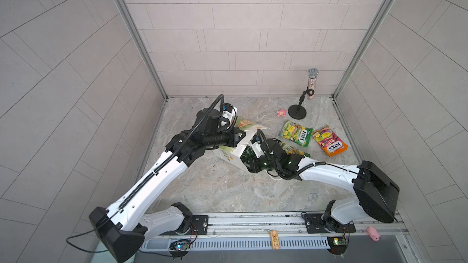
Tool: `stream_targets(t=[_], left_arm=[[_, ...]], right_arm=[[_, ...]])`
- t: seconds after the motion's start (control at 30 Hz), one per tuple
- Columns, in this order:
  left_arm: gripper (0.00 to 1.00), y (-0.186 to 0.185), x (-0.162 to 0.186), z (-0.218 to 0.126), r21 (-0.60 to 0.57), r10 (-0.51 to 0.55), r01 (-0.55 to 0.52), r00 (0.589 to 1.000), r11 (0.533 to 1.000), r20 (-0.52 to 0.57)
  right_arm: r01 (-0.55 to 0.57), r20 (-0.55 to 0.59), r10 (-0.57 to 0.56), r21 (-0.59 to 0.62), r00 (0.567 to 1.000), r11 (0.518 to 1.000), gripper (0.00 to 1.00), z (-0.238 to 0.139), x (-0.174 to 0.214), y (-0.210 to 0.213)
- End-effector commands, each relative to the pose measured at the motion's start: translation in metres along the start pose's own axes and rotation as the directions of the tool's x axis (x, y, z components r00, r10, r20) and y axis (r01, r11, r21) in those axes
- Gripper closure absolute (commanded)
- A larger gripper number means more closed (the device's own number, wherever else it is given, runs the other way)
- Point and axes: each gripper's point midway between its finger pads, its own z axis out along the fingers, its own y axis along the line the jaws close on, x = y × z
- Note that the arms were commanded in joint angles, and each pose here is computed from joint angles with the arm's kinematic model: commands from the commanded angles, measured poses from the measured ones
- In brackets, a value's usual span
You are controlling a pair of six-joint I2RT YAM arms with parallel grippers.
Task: Take the snacks out of the paper bag
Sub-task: 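Move the open right gripper back over the bag opening, then lower the right gripper into the bag toward the green Spring Tea packet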
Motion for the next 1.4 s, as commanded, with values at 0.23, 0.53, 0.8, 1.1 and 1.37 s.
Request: stream_targets(t=[0.23,0.53,0.8,1.1,1.37], left_arm=[[1.00,-0.004,0.006,-0.011,0.018,0.005,-0.006,1.000,1.000,0.004],[1.00,-0.003,0.010,-0.008,0.022,0.000,0.000,1.000,1.000,-0.014],[1.00,-0.003,0.011,-0.009,0.022,0.002,-0.002,1.000,1.000,-0.014],[1.00,-0.003,0.011,-0.008,0.021,0.004,-0.004,1.000,1.000,-0.015],[1.00,-0.003,0.012,-0.007,0.021,0.006,-0.006,1.000,1.000,-0.019]], right_arm=[[-0.022,-0.005,0.023,0.052,1.000,0.998,0.50,0.016,0.012,-0.006],[-0.198,0.205,0.164,0.156,0.965,0.968,0.55,0.000,-0.019,-0.027],[-0.308,0.299,0.217,0.304,0.929,0.901,0.58,-0.020,-0.027,-0.054],[-0.321,0.311,0.205,0.390,0.928,0.863,0.57,-0.021,-0.029,-0.068],[-0.313,0.300,0.233,0.253,0.925,0.915,0.66,-0.001,-0.046,-0.042]])
